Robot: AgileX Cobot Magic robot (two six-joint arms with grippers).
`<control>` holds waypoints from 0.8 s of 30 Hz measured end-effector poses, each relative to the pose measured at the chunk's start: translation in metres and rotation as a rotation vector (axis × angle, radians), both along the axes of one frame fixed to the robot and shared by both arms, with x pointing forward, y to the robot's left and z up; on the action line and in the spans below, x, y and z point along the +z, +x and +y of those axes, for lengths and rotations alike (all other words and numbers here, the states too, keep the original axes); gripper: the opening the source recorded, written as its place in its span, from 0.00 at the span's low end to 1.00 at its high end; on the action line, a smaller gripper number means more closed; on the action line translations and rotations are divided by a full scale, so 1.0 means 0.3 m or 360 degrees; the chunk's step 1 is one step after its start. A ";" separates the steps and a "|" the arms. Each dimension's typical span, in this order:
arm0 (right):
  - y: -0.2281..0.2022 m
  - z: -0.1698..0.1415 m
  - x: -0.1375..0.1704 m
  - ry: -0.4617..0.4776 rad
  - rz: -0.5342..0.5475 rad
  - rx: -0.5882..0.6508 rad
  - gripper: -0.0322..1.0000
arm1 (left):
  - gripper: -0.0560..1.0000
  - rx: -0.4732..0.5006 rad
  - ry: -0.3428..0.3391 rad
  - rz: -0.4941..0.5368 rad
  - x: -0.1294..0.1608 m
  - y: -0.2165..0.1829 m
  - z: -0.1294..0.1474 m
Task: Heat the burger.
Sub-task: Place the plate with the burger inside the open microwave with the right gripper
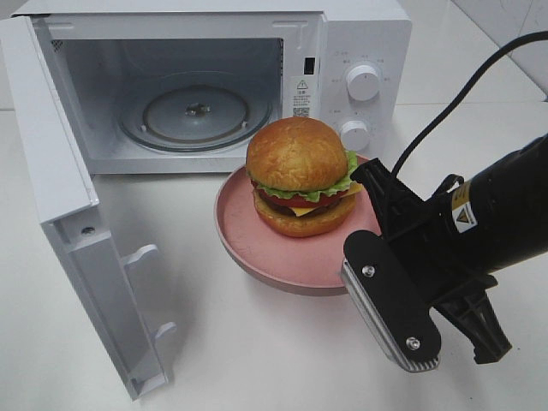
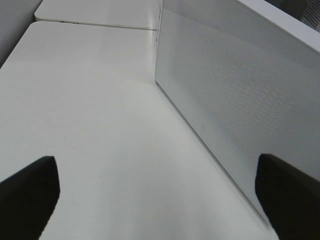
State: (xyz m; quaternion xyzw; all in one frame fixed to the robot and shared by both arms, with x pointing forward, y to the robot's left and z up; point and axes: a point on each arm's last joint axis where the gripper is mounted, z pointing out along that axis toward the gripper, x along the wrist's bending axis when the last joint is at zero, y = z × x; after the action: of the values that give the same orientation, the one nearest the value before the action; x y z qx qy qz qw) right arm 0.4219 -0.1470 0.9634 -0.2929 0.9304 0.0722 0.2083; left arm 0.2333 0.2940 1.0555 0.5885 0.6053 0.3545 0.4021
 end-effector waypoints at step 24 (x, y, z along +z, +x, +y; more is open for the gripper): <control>0.012 0.010 0.005 0.0073 -0.0047 -0.0052 0.07 | 0.99 0.0000 0.0000 0.0000 0.000 0.000 0.000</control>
State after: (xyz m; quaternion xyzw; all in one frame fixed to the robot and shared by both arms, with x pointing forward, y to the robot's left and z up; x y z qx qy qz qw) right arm 0.4255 -0.1441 0.9649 -0.2739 0.9300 0.0858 0.2297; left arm 0.2333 0.2940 1.0555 0.5885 0.6053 0.3545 0.4021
